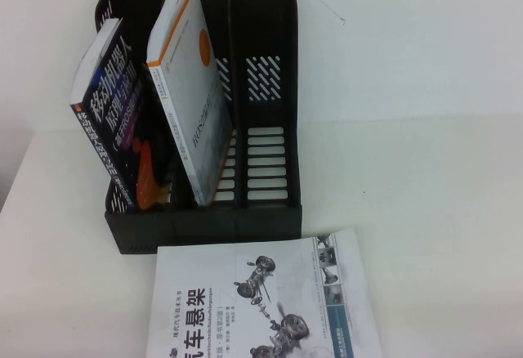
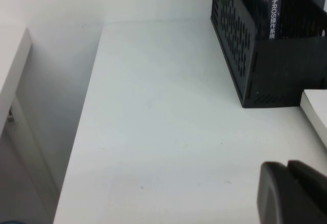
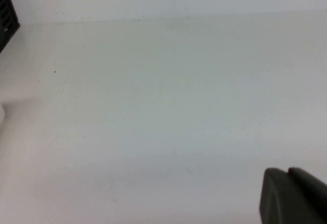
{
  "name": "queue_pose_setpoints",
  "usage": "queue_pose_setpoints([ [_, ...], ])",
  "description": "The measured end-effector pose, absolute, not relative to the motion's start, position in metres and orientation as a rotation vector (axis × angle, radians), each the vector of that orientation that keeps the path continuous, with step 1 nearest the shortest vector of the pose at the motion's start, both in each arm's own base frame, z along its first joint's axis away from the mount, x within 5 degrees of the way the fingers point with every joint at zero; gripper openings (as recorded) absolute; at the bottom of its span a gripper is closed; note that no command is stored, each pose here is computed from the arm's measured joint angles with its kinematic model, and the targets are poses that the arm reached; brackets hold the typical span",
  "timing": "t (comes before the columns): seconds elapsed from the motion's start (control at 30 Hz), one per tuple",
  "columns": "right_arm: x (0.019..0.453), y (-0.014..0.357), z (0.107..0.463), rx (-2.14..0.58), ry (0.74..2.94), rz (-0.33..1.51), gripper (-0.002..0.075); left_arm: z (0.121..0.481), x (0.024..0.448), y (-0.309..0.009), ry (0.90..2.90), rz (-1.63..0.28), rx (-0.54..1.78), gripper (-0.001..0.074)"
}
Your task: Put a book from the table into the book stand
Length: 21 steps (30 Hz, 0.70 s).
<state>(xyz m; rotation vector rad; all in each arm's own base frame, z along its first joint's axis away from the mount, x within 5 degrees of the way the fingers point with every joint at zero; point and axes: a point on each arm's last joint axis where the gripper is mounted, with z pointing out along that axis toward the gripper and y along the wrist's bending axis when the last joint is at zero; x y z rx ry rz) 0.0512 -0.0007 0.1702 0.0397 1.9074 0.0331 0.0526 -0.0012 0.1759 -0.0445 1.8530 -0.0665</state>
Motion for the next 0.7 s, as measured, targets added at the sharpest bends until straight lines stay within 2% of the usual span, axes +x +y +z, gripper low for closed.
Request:
queue_pose_setpoints([
  [0.53,0.052,-0.001,0.171,0.039,1.895,0.034,-0.0003,0.177,0.053,-0.001,1.841,-0.067,-0.044,-0.0003],
  [0.7,0.055,0.0,0.182,0.03,1.746,0.045,-0.0003,0.186,0.056,-0.001,1.719,-0.062,-0.034,-0.0003],
])
